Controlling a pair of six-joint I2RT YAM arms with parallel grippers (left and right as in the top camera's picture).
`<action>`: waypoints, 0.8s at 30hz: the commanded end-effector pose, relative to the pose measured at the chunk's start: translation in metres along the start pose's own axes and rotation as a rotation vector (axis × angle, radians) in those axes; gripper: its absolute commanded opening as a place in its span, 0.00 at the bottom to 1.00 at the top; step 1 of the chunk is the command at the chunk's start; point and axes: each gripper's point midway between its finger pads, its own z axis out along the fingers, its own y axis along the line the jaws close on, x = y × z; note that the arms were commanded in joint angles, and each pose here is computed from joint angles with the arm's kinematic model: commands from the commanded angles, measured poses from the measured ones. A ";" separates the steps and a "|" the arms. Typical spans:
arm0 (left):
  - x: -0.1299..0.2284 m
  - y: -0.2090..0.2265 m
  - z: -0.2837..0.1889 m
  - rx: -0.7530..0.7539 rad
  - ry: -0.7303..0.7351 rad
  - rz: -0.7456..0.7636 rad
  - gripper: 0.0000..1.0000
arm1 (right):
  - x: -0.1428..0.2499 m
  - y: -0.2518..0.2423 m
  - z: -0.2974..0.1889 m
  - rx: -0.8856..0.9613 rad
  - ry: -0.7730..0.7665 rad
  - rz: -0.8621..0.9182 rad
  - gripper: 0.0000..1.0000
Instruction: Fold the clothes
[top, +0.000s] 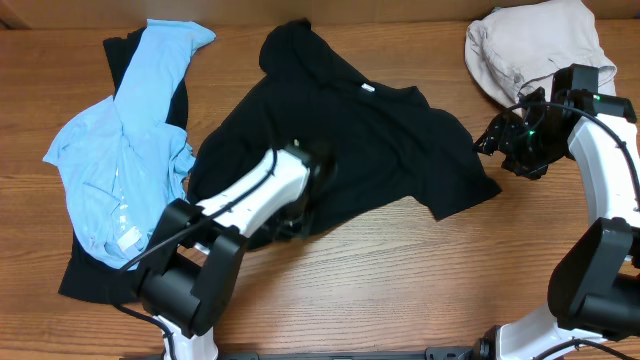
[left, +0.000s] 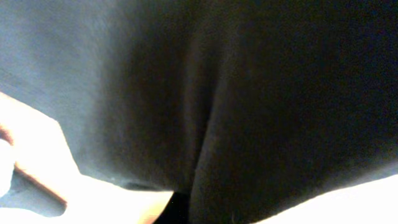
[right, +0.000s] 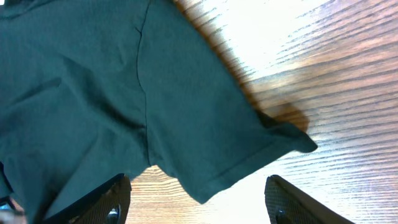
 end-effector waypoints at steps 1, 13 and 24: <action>-0.009 -0.003 -0.039 0.028 -0.044 0.076 0.04 | -0.008 0.010 -0.016 -0.019 -0.054 -0.025 0.73; 0.041 -0.025 -0.065 0.181 0.136 0.309 0.04 | -0.008 0.010 -0.016 -0.019 -0.052 -0.025 0.77; 0.035 -0.047 -0.069 0.308 0.078 0.467 0.25 | -0.005 0.010 -0.016 -0.017 -0.041 -0.021 0.77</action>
